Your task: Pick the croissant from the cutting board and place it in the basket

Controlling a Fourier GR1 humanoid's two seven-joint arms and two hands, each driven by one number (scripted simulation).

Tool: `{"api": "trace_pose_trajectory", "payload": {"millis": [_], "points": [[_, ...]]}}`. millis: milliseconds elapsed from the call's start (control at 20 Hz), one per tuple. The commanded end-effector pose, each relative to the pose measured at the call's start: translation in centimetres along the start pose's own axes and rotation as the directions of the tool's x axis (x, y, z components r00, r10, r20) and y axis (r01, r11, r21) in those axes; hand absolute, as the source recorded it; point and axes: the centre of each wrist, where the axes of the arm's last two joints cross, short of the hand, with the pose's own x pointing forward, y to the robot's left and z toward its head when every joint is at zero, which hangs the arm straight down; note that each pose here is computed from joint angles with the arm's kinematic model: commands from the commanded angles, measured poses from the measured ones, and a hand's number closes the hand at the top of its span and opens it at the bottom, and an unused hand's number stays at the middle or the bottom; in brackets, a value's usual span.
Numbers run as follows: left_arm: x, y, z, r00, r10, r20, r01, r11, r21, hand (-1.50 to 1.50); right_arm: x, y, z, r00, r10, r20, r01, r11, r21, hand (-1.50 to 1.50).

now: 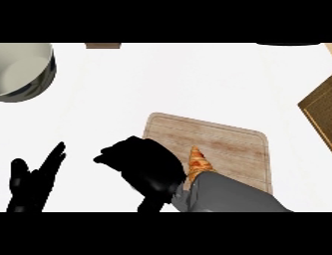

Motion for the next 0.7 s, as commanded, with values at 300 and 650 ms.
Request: {"api": "trace_pose_trajectory", "payload": {"millis": [300,650], "points": [[-1.9,0.0,-0.4,0.996,0.028,-0.084,-0.025,0.999,0.035,0.00,10.3,-10.2,-1.3,0.848,0.512,-0.140,-0.498,0.859,0.124,-1.50],[-2.8,-0.1,0.7,0.995,0.033,-0.092,-0.028,0.998,0.049,0.00,11.4,-12.7,-2.4,0.770,0.620,-0.151,-0.518,0.746,0.419,-1.50]]}}
